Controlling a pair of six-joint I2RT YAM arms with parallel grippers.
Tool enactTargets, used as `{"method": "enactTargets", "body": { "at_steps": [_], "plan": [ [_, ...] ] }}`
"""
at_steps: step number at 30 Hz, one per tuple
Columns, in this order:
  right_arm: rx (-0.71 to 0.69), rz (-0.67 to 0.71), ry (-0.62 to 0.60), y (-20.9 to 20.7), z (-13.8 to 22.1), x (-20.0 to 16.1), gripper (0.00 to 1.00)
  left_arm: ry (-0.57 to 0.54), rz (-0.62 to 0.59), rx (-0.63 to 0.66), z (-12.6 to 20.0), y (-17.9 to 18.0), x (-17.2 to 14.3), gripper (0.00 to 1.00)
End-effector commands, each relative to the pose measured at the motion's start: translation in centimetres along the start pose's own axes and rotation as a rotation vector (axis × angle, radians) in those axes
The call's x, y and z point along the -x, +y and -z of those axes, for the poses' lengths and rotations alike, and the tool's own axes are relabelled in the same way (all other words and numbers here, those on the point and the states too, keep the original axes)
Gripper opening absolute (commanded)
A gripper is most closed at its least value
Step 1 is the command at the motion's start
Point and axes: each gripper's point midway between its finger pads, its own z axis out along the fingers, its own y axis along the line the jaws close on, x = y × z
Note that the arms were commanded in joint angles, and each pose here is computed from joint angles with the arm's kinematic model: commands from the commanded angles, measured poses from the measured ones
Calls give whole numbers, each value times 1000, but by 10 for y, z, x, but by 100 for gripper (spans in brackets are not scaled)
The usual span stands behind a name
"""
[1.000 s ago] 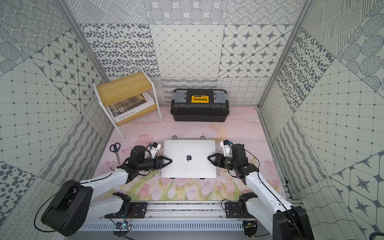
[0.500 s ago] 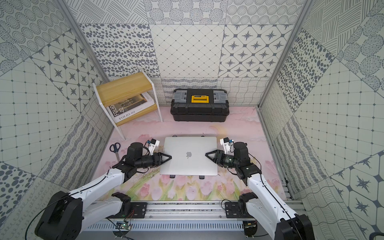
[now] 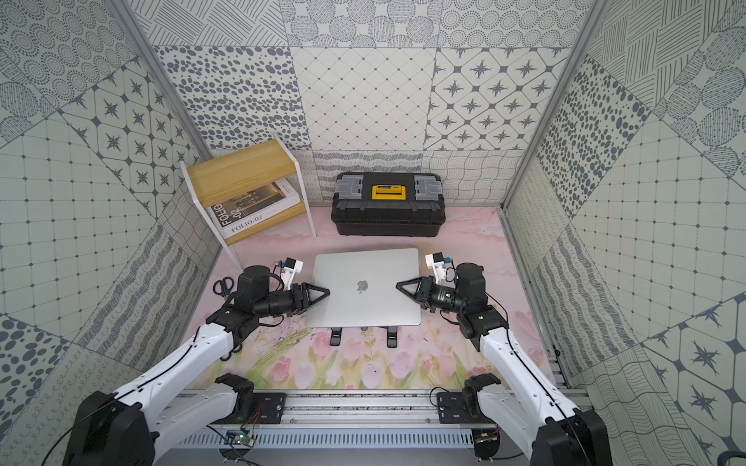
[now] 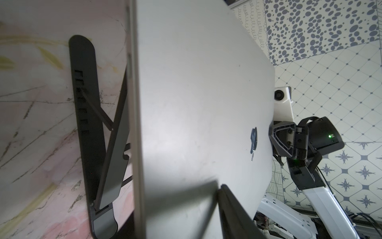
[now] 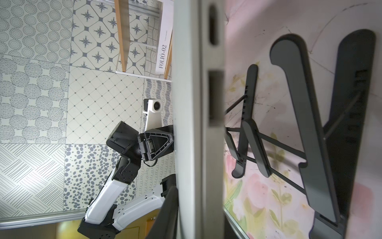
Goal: Close the laptop lid and set it aside
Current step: Pick up the laptop from the computer stand.
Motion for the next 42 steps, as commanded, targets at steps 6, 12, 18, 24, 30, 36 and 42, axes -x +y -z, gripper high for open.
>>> {"method": "enactTargets", "body": {
  "at_steps": [6, 12, 18, 24, 30, 36, 42],
  "plan": [
    [253, 160, -29, 87, -4, 43, 1, -103, -1, -87, 24, -34, 47, 55],
    [325, 147, -40, 104, -5, 66, 0, -163, 24, -127, 38, -38, 71, 64],
    [374, 165, -54, 127, 0, 87, 0, -230, 67, -220, 55, -36, 101, 69],
    [499, 168, -24, 160, 5, 103, 0, -245, 106, -448, 70, -45, 134, 71],
    [492, 182, -25, 163, 2, 113, 0, -229, 102, -543, 75, -58, 150, 74],
    [477, 188, -15, 157, -5, 115, 0, -230, 121, -544, 79, -62, 145, 76],
    [463, 209, -6, 156, -5, 110, 0, -227, 113, -547, 88, -78, 140, 76]
  ]
}}
